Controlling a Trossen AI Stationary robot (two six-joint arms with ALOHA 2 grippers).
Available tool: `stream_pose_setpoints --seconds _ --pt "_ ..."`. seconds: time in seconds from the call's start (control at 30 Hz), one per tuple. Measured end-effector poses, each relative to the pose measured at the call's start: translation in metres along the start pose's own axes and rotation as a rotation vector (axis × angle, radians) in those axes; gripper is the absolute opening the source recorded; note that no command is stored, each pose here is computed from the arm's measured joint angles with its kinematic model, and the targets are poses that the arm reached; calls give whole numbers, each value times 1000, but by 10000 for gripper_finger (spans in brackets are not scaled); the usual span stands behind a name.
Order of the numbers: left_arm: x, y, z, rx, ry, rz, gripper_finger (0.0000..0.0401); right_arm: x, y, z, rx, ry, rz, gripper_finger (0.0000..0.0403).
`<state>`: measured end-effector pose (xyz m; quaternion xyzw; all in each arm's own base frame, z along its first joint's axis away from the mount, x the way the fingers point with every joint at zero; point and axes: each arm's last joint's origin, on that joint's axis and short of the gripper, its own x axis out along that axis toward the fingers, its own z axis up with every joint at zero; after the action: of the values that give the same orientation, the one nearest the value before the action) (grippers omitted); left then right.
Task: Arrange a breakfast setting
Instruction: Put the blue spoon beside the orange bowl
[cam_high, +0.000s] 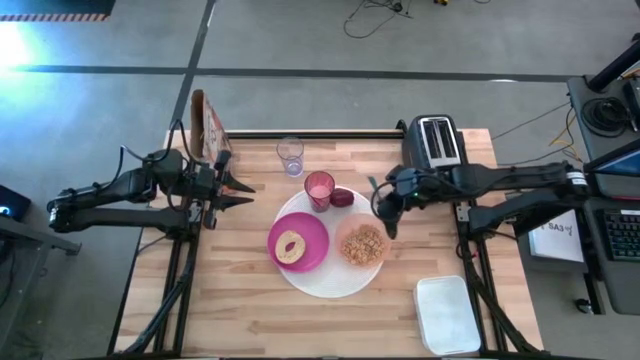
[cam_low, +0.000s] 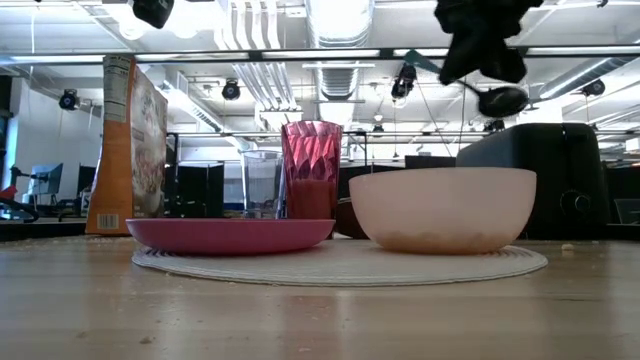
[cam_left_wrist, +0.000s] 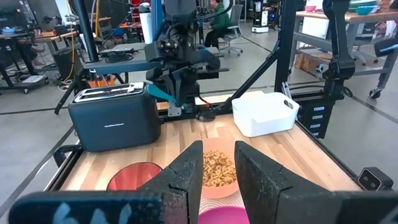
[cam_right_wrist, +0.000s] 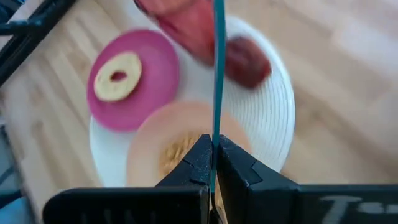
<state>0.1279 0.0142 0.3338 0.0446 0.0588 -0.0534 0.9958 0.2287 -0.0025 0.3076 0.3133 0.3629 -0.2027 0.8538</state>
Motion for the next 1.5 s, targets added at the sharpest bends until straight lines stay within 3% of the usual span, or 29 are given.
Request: stream_pose_setpoints --seconds 0.13,0.27,0.4,0.6,0.87,1.03,1.3,1.5 --pt "1 0 -1 -1 6 -1 76 -9 -1 -4 13 95 55 8" --pt "4 1 -2 -3 18 -2 76 -12 -3 -10 -128 221 100 8" --pt "9 2 -4 -6 38 -4 76 -14 -6 -15 -279 341 73 8" --pt "19 5 -7 -13 63 -6 76 -19 -7 -18 -547 490 44 8" --pt "39 11 -1 8 -10 4 76 -12 0 -11 -986 558 134 8" --pt "44 13 1 19 13 3 76 -6 -3 -15 -1251 666 187 8" --pt "47 18 3 63 30 153 76 11 -11 -19 -1730 926 65 9" --pt "53 22 1 64 43 225 76 25 -10 -20 -1859 991 104 9"
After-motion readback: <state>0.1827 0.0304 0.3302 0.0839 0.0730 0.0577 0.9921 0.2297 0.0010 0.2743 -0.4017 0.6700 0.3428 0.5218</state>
